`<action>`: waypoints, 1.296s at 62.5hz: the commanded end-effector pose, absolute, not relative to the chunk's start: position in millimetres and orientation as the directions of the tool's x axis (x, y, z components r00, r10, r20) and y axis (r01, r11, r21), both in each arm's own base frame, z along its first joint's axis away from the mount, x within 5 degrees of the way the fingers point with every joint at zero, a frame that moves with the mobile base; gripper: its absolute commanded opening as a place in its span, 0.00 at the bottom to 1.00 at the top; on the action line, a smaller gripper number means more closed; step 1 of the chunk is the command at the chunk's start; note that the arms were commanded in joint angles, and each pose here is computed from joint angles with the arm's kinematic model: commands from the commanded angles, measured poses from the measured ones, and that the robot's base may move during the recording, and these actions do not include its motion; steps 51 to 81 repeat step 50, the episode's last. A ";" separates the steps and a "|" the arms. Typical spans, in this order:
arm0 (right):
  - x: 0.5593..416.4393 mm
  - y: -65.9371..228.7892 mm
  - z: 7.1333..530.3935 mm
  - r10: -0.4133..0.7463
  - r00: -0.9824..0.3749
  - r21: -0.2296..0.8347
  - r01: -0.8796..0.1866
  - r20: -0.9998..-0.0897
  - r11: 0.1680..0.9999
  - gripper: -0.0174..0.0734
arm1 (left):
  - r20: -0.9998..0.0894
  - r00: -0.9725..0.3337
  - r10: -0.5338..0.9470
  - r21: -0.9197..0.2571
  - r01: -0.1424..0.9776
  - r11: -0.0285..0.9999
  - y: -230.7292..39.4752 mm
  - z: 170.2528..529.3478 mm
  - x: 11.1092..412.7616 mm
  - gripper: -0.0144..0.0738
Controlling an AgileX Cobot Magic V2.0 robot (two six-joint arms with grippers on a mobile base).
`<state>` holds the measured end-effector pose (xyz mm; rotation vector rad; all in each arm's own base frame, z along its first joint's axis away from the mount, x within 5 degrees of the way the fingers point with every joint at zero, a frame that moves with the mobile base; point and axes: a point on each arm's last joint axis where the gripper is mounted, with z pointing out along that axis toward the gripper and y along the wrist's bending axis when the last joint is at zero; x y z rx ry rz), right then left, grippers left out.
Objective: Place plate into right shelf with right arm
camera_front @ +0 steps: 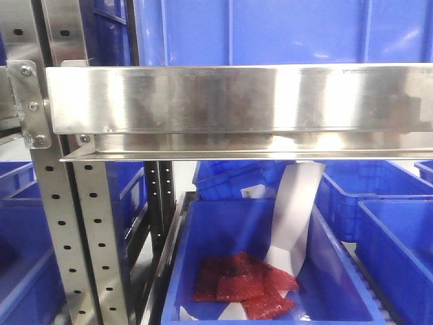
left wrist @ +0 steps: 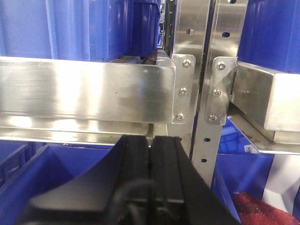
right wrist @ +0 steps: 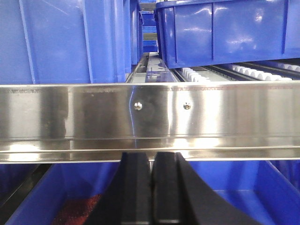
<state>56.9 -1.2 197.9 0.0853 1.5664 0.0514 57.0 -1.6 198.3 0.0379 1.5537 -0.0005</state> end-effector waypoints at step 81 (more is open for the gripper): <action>54.0 -1.4 212.6 0.079 0.130 0.082 0.014 -0.988 0.997 0.25 | -0.994 0.106 0.007 0.008 0.013 1.000 -0.6 203.5 56.2 0.02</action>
